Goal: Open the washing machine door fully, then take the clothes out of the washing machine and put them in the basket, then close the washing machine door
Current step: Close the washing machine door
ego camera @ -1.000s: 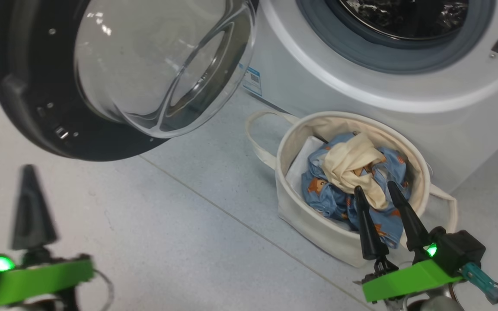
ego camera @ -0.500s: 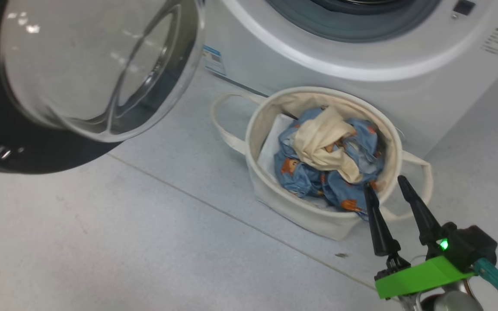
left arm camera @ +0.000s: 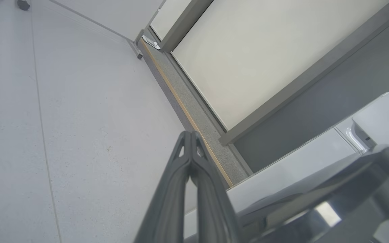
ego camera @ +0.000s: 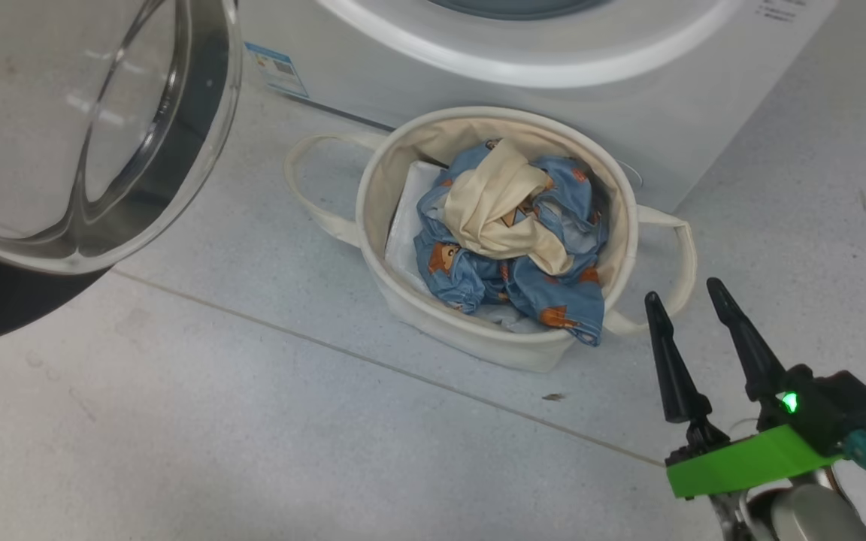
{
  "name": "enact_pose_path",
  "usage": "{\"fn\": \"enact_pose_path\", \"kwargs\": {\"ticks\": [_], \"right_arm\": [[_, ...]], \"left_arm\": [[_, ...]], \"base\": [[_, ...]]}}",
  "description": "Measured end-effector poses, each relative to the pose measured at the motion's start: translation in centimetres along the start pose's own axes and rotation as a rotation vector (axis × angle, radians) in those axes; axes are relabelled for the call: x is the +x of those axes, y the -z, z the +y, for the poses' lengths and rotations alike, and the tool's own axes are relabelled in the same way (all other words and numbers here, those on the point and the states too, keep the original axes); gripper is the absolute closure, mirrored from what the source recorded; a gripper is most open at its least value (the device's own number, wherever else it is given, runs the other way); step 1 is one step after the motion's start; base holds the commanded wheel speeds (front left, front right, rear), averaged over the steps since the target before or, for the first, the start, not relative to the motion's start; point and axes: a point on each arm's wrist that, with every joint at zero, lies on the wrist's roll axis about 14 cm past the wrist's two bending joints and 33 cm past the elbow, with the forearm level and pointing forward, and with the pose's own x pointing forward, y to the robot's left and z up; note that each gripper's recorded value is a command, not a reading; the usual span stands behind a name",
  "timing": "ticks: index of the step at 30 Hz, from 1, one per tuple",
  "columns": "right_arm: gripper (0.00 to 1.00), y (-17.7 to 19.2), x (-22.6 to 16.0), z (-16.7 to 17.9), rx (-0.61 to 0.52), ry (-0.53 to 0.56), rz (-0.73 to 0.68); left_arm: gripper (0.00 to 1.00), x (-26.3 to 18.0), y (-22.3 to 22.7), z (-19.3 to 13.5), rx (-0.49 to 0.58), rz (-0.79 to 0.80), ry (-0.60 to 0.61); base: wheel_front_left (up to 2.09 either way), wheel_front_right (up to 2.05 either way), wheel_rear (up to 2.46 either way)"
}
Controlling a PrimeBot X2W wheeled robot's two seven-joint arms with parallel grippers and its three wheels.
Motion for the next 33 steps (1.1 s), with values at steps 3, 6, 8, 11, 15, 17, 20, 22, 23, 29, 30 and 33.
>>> {"fn": "enact_pose_path", "kwargs": {"ticks": [3, 6, 8, 11, 15, 17, 20, 22, 23, 29, 30, 33], "right_arm": [[0.0, 0.0, -0.1, -0.7, -0.005, 0.015, -0.001], [0.0, -0.5, 0.1, -1.1, -0.013, 0.022, -0.016], [0.0, -0.7, 0.1, -1.0, -0.016, 0.023, -0.019], [0.0, -0.9, 0.1, -0.8, -0.02, 0.019, -0.023], [0.0, -1.3, 0.1, -0.3, -0.023, 0.008, -0.03], [0.0, -1.4, 0.2, 0.0, -0.022, 0.003, -0.032], [0.0, -1.4, 0.3, 0.4, -0.018, -0.002, -0.034], [0.0, -1.6, 0.4, 0.8, -0.013, -0.007, -0.039], [0.0, -1.6, 0.4, 1.0, -0.011, -0.01, -0.041], [0.0, -2.0, 0.4, 1.4, -0.007, -0.01, -0.05], [0.0, -2.1, 0.4, 1.4, -0.006, -0.006, -0.054], [0.0, -2.6, 0.1, 1.1, -0.004, 0.017, -0.068]], "left_arm": [[1.0, 0.5, 1.5, -0.2, -0.039, 0.073, 0.01], [1.0, 0.6, 2.0, -0.5, -0.069, 0.129, 0.03], [1.0, 0.4, 2.4, -0.8, -0.094, 0.168, 0.044], [1.0, -0.2, 3.2, -1.7, -0.136, 0.243, 0.087], [1.0, -1.9, 5.6, -2.6, -0.178, 0.406, 0.125], [1.0, -3.1, 7.0, -2.7, -0.204, 0.483, 0.131], [1.0, -4.7, 8.3, -3.1, -0.222, 0.58, 0.141], [1.0, -5.7, 8.5, -4.0, -0.227, 0.619, 0.17], [1.0, -6.2, 8.5, -4.5, -0.231, 0.63, 0.188], [1.0, -8.9, 10.4, -7.7, -0.189, 0.741, 0.286], [1.0, -9.5, 11.1, -8.0, -0.177, 0.768, 0.3], [1.0, -12.1, 14.2, -9.3, -0.172, 0.876, 0.352]], "base": [[0.0, 0.0, 0.0], [0.0, 0.0, 0.0], [0.0, 0.0, 0.0], [0.0, 0.0, 0.0], [0.0, 0.0, 0.0], [0.0, 0.0, 0.0], [0.0, 0.0, 0.0], [0.0, 0.0, 0.0], [0.0, 0.0, 0.0], [0.0, 0.0, 0.0], [0.0, 0.0, 0.0], [0.0, 0.0, 0.0]]}}
